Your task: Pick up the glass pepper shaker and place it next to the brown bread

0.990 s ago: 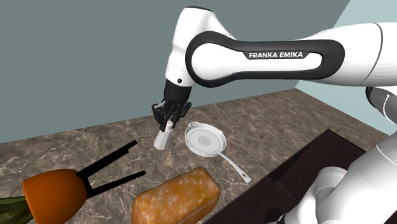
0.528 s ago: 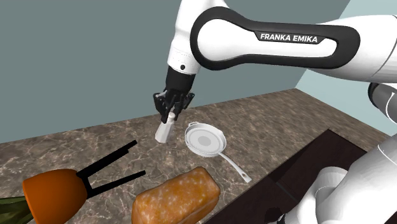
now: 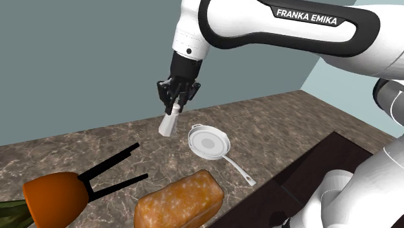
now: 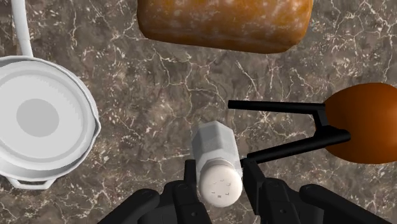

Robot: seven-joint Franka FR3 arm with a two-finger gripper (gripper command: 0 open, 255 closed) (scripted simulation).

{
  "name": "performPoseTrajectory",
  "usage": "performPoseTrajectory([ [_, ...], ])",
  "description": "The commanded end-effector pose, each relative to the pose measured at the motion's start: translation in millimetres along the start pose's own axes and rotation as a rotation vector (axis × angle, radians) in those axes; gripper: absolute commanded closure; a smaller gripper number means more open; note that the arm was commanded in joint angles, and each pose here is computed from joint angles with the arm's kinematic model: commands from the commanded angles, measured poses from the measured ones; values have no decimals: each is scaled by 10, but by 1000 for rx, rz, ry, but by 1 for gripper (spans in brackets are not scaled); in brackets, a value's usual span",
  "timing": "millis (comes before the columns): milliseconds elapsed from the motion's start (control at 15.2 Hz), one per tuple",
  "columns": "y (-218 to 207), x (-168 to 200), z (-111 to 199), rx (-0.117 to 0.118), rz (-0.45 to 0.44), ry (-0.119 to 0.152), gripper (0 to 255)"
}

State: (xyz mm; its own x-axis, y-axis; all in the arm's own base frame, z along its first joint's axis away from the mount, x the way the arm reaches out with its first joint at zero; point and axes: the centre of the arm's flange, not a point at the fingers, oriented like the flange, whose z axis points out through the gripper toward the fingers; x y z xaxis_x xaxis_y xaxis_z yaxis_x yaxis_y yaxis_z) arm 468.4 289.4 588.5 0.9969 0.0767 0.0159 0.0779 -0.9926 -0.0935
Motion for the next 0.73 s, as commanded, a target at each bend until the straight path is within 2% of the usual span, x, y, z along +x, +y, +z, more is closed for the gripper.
performPoseTrajectory([
  [0, 115, -47, -55, 0, 0, 0, 255],
  [198, 582, -223, -102, 0, 0, 0, 255],
  [660, 617, -229, 266, 0, 0, 0, 255],
])
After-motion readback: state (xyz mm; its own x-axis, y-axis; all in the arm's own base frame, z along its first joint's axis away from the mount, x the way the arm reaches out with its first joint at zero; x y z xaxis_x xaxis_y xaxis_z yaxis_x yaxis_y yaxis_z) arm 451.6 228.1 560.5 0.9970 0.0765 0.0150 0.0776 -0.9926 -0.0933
